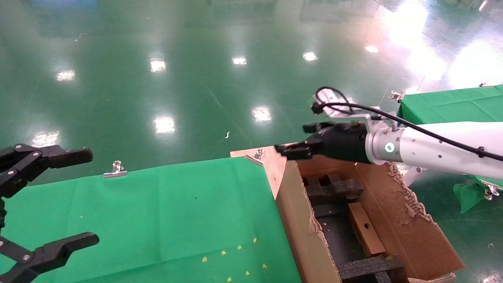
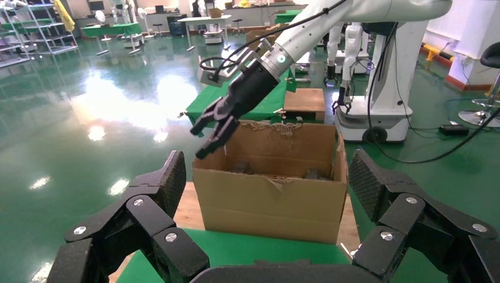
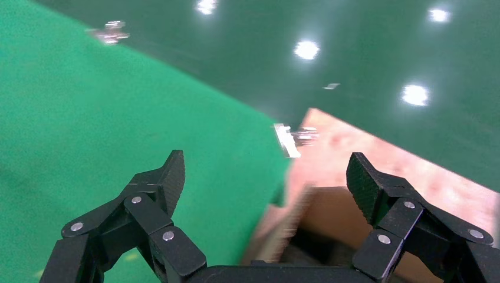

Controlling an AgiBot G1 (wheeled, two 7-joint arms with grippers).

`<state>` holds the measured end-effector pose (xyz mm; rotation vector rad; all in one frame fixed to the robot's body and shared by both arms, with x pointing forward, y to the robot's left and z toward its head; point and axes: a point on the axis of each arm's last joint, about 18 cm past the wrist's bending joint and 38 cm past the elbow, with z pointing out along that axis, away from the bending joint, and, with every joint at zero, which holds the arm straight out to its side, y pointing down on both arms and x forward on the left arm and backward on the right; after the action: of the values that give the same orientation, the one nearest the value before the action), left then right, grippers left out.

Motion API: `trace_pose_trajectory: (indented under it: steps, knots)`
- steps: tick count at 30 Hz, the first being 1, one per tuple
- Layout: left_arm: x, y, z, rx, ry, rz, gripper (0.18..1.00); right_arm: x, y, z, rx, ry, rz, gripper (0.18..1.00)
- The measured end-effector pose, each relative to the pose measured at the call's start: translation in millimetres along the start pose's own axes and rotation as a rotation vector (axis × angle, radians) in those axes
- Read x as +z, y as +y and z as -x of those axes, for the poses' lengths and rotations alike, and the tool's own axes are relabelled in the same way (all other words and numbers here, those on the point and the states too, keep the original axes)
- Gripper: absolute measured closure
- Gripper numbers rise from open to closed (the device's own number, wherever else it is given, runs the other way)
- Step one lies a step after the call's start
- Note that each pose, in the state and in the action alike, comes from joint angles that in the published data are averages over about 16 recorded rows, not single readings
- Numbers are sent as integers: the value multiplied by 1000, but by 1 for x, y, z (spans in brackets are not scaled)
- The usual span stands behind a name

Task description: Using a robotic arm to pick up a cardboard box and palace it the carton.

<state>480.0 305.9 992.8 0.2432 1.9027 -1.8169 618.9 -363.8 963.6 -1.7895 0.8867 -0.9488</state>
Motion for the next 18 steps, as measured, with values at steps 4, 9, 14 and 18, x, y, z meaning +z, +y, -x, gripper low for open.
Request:
trace_pose_trajectory:
  steps: [4,9,14,18]
  knots:
    - [0,0,0,0,0,0,183,-2,1,18,-15,-109,-4,178]
    - [0,0,0,0,0,0,183,-10,-2,41,-48,-256,-39,178]
    - [0,0,0,0,0,0,183,-24,-6,63,-98,-405,-111,178]
    - [0,0,0,0,0,0,183,-40,-11,79,-151,-519,-196,178]
